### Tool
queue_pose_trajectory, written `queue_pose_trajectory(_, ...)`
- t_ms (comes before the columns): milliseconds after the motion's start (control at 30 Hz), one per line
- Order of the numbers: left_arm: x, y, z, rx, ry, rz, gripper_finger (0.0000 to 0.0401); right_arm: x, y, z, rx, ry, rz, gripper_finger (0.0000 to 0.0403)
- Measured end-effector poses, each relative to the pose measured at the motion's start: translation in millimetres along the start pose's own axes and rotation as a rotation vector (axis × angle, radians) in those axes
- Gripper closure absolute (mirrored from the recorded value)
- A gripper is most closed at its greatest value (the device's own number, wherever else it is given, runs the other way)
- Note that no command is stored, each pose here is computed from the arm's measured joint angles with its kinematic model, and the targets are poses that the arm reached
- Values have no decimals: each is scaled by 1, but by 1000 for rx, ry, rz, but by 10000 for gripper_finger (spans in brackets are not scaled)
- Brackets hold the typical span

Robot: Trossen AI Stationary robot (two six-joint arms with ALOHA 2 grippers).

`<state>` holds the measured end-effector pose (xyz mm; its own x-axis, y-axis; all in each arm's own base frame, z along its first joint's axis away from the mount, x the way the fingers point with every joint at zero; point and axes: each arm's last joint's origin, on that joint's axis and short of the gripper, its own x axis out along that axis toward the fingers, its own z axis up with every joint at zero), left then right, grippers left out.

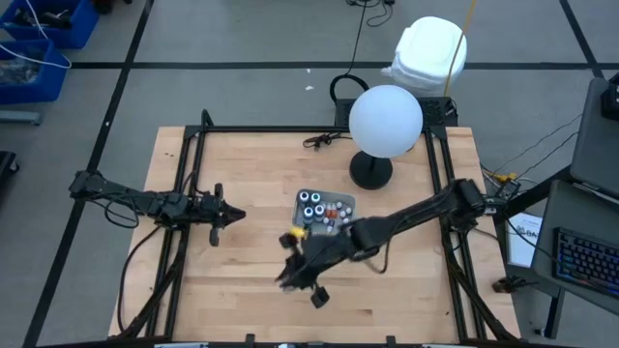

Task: Pick & Place food coloring
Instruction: Put the small orange food coloring bottle into the gray bin

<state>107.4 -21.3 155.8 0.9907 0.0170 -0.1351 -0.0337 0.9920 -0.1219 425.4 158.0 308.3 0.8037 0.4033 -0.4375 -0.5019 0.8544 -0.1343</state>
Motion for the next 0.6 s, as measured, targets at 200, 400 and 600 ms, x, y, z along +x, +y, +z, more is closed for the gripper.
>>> queue_pose_trajectory(200,0,-1,0,-3,6,-31,366,-42,-14,-12,167,-240,-86,365)
queue_pose_trajectory(400,0,-1,0,-3,6,-33,366,-83,-12,-68,253,-454,-254,365)
queue_pose_trajectory(600,0,-1,0,9,1,-24,366,-111,-3,-136,288,-533,-553,365)
